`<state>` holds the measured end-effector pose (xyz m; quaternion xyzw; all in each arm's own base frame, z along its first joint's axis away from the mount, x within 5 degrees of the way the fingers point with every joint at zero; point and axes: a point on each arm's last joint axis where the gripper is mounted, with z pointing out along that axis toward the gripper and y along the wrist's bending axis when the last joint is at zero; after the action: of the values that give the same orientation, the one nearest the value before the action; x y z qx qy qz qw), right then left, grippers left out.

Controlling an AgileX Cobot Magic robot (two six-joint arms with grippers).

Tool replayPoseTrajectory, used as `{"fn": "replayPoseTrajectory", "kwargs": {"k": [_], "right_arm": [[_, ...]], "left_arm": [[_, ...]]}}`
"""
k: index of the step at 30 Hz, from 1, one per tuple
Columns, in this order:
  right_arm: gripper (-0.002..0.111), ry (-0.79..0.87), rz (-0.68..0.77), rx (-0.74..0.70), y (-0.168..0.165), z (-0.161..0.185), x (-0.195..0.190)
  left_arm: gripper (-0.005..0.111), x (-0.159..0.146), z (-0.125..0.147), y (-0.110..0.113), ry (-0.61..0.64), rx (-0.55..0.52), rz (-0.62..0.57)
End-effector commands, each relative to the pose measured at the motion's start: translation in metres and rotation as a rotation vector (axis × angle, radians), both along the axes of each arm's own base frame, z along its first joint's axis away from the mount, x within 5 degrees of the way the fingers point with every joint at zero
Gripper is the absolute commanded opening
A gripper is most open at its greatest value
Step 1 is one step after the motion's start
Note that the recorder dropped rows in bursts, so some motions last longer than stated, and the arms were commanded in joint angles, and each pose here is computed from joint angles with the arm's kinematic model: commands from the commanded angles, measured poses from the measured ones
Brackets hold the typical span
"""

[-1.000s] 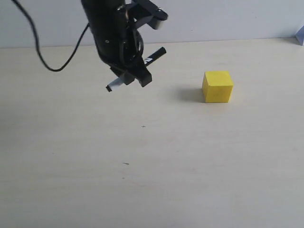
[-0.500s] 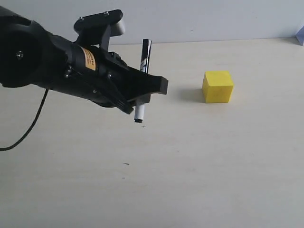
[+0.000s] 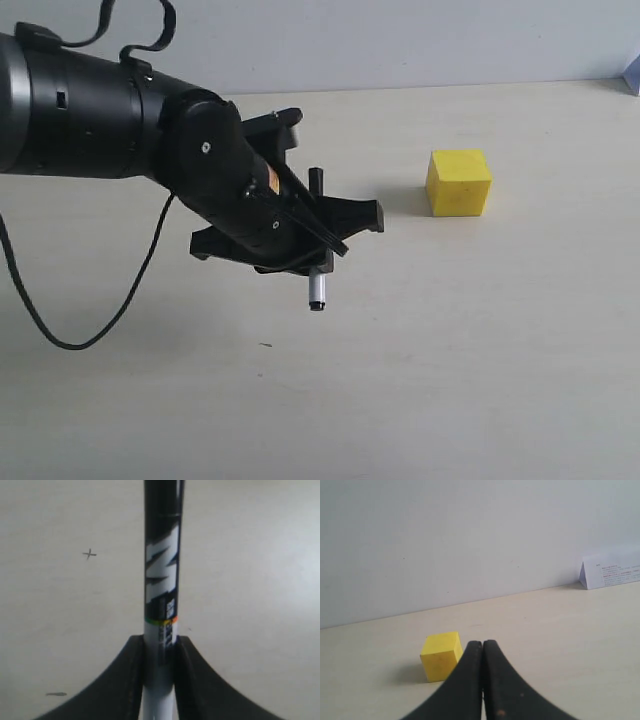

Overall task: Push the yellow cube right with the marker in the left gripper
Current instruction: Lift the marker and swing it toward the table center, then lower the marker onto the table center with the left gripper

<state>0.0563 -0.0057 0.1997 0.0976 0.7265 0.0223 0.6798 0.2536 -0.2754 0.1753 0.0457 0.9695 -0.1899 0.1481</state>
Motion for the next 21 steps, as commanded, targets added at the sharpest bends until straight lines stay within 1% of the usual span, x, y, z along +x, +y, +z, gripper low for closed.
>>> {"fn": "replayPoseTrajectory", "kwargs": {"k": [1, 5, 9, 14, 21], "right_arm": [[0.0, -0.011, -0.003, -0.006, 0.0, 0.0, 0.0], [0.0, -0.011, -0.003, -0.006, 0.0, 0.0, 0.0], [0.0, -0.011, -0.003, -0.006, 0.0, 0.0, 0.0], [0.0, -0.011, -0.003, -0.006, 0.0, 0.0, 0.0], [0.0, -0.011, -0.003, -0.006, 0.0, 0.0, 0.0]], "left_arm": [[0.0, 0.013, -0.015, 0.007, 0.037, 0.028, 0.058], [0.0, 0.022, -0.027, 0.016, 0.073, 0.053, 0.095], [0.0, 0.023, -0.038, 0.016, 0.129, 0.076, 0.113], [0.0, 0.028, -0.045, 0.01, 0.206, 0.137, 0.095], [0.0, 0.035, -0.045, -0.003, 0.232, 0.104, 0.107]]}}
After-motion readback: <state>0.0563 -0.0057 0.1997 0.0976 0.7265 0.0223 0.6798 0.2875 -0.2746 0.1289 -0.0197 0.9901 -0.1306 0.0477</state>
